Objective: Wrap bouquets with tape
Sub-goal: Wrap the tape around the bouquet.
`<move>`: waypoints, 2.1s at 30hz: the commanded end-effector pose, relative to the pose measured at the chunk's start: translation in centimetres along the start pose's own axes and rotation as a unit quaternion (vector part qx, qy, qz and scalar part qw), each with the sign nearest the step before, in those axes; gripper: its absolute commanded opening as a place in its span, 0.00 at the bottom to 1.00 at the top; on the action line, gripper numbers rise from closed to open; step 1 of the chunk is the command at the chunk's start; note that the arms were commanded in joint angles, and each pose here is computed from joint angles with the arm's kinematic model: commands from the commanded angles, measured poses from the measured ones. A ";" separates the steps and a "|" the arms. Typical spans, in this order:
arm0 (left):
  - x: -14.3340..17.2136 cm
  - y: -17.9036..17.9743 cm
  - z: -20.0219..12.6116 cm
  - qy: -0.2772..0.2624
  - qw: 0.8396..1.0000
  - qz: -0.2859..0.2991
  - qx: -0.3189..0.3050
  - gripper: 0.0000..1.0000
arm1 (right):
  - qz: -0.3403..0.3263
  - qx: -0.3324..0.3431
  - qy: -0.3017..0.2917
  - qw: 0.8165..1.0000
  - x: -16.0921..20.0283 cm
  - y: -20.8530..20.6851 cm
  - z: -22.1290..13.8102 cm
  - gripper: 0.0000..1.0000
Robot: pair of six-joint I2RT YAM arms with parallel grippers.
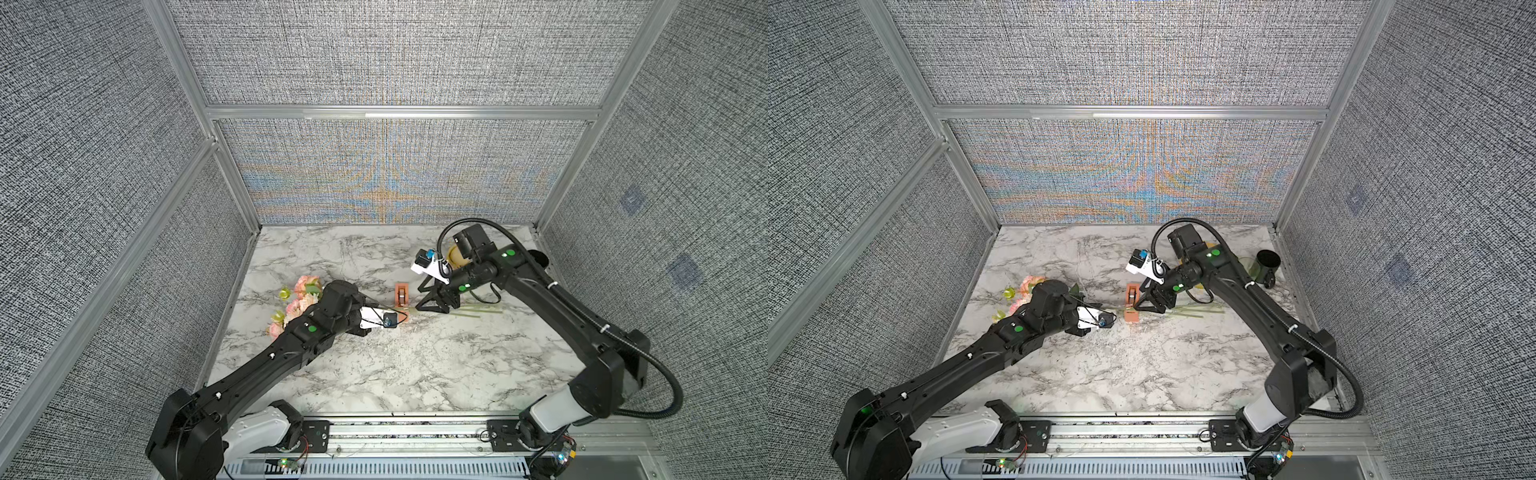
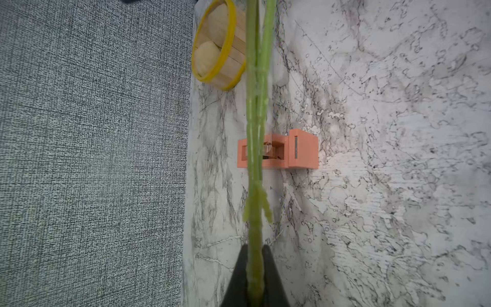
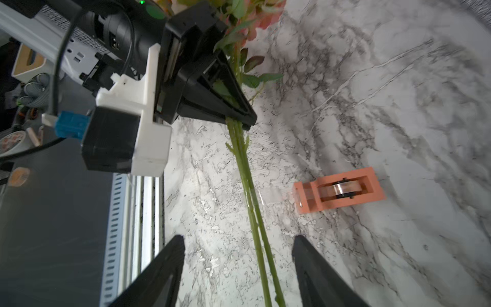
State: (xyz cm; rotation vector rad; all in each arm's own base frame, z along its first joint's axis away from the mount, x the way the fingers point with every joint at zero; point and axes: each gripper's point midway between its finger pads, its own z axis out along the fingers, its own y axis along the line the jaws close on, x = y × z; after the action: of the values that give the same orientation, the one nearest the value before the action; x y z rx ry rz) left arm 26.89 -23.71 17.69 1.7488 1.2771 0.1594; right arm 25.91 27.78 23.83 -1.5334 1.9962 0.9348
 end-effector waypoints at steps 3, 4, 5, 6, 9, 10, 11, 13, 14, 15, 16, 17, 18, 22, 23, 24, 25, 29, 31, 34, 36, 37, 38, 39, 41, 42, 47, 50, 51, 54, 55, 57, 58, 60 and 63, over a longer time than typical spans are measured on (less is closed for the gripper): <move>-0.9 1.8 -0.3 -0.014 0.999 0.020 -0.041 0.00 | 0.029 -0.068 0.046 0.996 2.1 1.4 1.0 0.68; -0.9 1.7 -0.3 -0.013 0.999 0.019 -0.037 0.00 | 0.030 -0.076 0.048 0.996 2.2 1.4 1.2 0.68; -0.9 1.6 -0.4 -0.013 0.999 0.018 -0.030 0.00 | 0.031 -0.078 0.053 0.995 2.4 1.2 1.5 0.68; -1.0 1.6 -0.4 -0.015 0.999 0.015 -0.030 0.00 | 0.033 -0.075 0.061 0.995 2.6 0.8 1.7 0.68; -1.5 1.6 -0.6 -0.029 0.999 0.013 -0.032 0.00 | 0.032 -0.061 0.078 0.995 3.4 -0.5 2.6 0.66; -1.6 1.7 -0.7 -0.030 0.999 0.013 -0.032 0.00 | 0.031 -0.059 0.080 0.995 3.5 -0.8 2.8 0.65; -1.5 1.7 -0.7 -0.029 0.999 0.013 -0.033 0.00 | 0.029 -0.065 0.079 0.994 3.5 -0.8 2.9 0.64; -1.5 1.7 -0.7 -0.026 0.999 0.008 -0.030 0.00 | 0.022 -0.085 0.071 0.994 3.3 -0.3 3.2 0.57; -1.4 1.6 -0.7 -0.025 0.999 0.008 -0.028 0.00 | 0.020 -0.088 0.065 0.994 3.2 -0.2 3.2 0.52; -1.5 1.6 -0.7 -0.026 0.999 0.007 -0.028 0.00 | 0.016 -0.084 0.062 0.994 3.1 -0.4 3.4 0.46; -1.5 1.5 -0.7 -0.028 0.999 0.005 -0.027 0.00 | 0.013 -0.079 0.063 0.995 3.1 -0.6 3.5 0.41; -1.6 1.5 -0.7 -0.031 0.999 0.004 -0.027 0.00 | 0.009 -0.073 0.066 0.995 3.3 -0.8 3.7 0.37; -1.7 1.6 -0.7 -0.032 0.999 0.001 -0.027 0.00 | 0.004 -0.062 0.071 0.995 3.3 -1.1 3.8 0.35; -1.7 1.7 -1.1 -0.033 0.999 -0.017 -0.030 0.00 | -0.027 0.001 0.085 0.996 3.5 -2.8 4.1 0.18; -1.7 1.7 -1.3 -0.034 0.999 -0.021 -0.029 0.00 | -0.041 0.021 0.081 0.996 3.5 -3.3 4.0 0.10; -1.8 1.8 -1.5 -0.035 0.998 -0.028 -0.033 0.01 | -0.056 0.038 0.074 0.995 3.2 -3.7 3.9 0.05; -1.9 1.9 -1.9 -0.038 0.998 -0.037 -0.038 0.06 | -0.074 0.059 0.066 0.993 3.0 -4.1 3.8 0.00; -1.9 2.2 -2.8 -0.048 0.994 -0.070 -0.066 0.24 | -0.150 0.080 0.014 0.985 1.2 -3.1 3.3 0.00; -1.9 2.0 -3.1 -0.053 0.993 -0.083 -0.067 0.29 | -0.186 0.089 -0.006 0.978 0.5 -2.4 3.2 0.00; -2.3 1.8 -3.6 -0.064 0.990 -0.109 -0.063 0.39 | -0.240 0.135 -0.006 0.961 0.7 -3.3 3.6 0.00; -2.5 2.0 -3.8 -0.067 0.988 -0.128 -0.061 0.45 | -0.258 0.171 -0.007 0.951 0.4 -4.2 3.5 0.00; -2.5 2.1 -3.9 -0.066 0.986 -0.141 -0.056 0.50 | -0.266 0.187 -0.013 0.946 0.1 -4.5 3.3 0.00; -2.7 2.1 -4.0 -0.064 0.986 -0.145 -0.045 0.53 | -0.278 0.198 -0.017 0.940 0.0 -4.6 3.3 0.00; -2.9 1.9 -4.1 -0.065 0.986 -0.151 -0.032 0.56 | -0.288 0.214 -0.023 0.933 -0.4 -4.9 3.1 0.00; -3.4 1.4 -4.3 -0.066 0.985 -0.160 0.001 0.60 | -0.313 0.250 -0.038 0.915 -1.1 -5.2 2.9 0.00; -3.7 1.3 -4.3 -0.069 0.984 -0.165 0.013 0.62 | -0.323 0.268 -0.044 0.907 -1.4 -5.5 2.7 0.00; -3.5 0.1 -2.8 -0.054 0.981 -0.174 0.065 0.62 | -0.373 0.323 -0.074 0.867 -1.6 -5.2 3.4 0.00; -2.5 -0.3 -1.4 -0.022 0.980 -0.180 0.082 0.63 | -0.410 0.343 -0.103 0.839 -1.8 -4.3 3.7 0.00; -2.2 -0.3 -0.9 -0.012 0.980 -0.181 0.084 0.63 | -0.417 0.354 -0.108 0.831 -1.9 -4.3 3.7 0.00; -1.3 0.0 0.4 0.013 0.980 -0.180 0.085 0.63 | -0.438 0.376 -0.109 0.809 -1.7 -4.3 3.9 0.00; -1.1 0.0 0.7 0.016 0.980 -0.179 0.088 0.63 | -0.446 0.380 -0.106 0.803 -1.5 -4.2 4.1 0.00; -0.8 0.0 1.3 0.023 0.979 -0.176 0.097 0.63 | -0.453 0.393 -0.112 0.792 -1.6 -4.1 4.1 0.00; -0.7 -0.1 1.6 0.028 0.978 -0.176 0.104 0.62 | -0.461 0.398 -0.109 0.785 -1.5 -4.1 4.2 0.00; -0.2 0.0 2.0 0.037 0.976 -0.182 0.115 0.59 | -0.471 0.411 -0.103 0.773 -1.4 -4.2 4.3 0.00; -0.1 -0.1 2.1 0.035 0.971 -0.192 0.138 0.52 | -0.485 0.435 -0.086 0.754 -0.6 -4.8 4.2 0.00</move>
State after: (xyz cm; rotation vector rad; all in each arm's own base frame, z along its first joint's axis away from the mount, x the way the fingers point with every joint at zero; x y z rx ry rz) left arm 28.53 -25.17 16.83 1.6606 1.7082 -0.1441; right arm 29.39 30.75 17.47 -1.5656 1.0152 -0.1598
